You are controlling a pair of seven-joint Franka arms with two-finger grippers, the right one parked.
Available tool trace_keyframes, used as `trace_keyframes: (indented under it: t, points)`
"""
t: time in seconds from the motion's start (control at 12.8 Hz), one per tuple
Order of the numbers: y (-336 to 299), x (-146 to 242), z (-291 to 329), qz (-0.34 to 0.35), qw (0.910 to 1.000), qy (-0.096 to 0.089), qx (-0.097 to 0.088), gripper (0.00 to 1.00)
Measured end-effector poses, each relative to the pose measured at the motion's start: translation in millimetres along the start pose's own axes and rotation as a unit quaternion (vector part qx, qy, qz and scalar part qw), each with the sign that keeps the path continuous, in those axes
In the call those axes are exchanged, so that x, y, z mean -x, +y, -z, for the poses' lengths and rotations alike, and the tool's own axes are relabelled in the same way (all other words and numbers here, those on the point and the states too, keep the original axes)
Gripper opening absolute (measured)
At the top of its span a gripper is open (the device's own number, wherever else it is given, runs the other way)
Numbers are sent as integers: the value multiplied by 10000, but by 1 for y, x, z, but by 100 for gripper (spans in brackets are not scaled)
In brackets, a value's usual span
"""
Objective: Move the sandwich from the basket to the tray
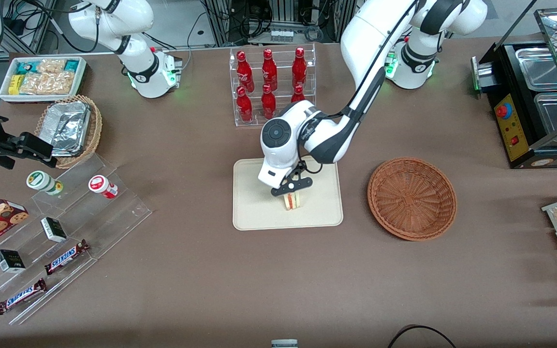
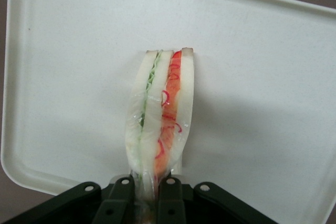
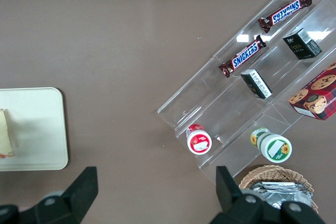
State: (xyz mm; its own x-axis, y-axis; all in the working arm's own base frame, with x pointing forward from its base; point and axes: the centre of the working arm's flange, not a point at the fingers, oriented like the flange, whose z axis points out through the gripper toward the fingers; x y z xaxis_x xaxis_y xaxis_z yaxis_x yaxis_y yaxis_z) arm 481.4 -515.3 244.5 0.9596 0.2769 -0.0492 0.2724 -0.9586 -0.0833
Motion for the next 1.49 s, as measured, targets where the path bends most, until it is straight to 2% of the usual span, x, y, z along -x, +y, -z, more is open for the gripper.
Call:
trace_keyframes:
  t: [0.24, 0.31, 0.39, 0.71, 0.86, 1.1, 1.33, 1.49]
  points:
    - [1, 2, -9, 120, 9997, 174, -144, 15]
    - [1, 2, -9, 132, 9996, 181, -153, 22]
    - [1, 1, -9, 138, 9996, 191, -146, 30]
    - [5, -9, 24, 189, 9993, 323, 29, 75]
    - [-6, -16, 64, 15, 9995, 318, -75, 97]
    - [-51, -44, 126, -365, 9987, 165, -329, 100]
    - [-103, -77, 150, -202, 9974, -335, -600, 100]
    - [-137, -104, 152, -117, 9958, -536, -740, 100]
